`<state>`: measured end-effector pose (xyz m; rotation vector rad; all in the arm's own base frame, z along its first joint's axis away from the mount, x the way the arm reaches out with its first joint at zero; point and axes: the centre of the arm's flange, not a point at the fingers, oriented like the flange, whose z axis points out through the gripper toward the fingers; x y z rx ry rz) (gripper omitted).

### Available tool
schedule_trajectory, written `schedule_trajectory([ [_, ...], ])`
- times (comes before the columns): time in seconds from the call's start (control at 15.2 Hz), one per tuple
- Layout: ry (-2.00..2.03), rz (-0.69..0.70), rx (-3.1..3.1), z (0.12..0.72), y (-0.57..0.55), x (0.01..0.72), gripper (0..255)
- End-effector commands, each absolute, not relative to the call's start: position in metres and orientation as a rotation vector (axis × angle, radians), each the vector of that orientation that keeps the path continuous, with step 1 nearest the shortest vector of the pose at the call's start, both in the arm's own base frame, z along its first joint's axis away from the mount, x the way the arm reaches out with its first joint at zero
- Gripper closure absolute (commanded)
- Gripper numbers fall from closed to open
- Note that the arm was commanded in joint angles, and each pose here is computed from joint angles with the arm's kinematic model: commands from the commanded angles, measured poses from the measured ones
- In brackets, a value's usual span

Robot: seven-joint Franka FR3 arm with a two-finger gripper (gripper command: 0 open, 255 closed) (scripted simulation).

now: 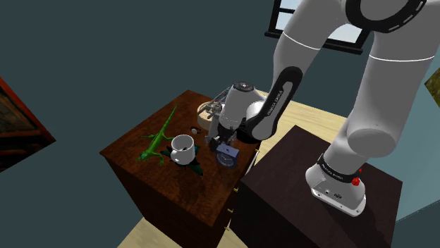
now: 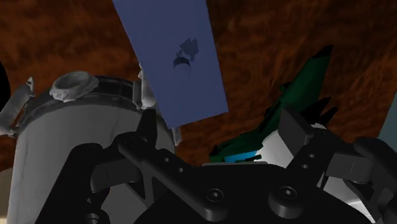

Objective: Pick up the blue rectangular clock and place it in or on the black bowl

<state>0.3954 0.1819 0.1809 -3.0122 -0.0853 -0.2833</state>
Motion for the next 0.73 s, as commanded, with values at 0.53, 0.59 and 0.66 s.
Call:
schedule_trajectory([
  [0.53,-0.084,-0.019,-3.145,0.1393,0.1679,0.3772,0],
  [0.59,-0.084,-0.019,-3.145,0.1393,0.1681,0.3765,255],
  [0.66,-0.084,-0.019,-3.145,0.1391,0.1683,0.3764,255],
])
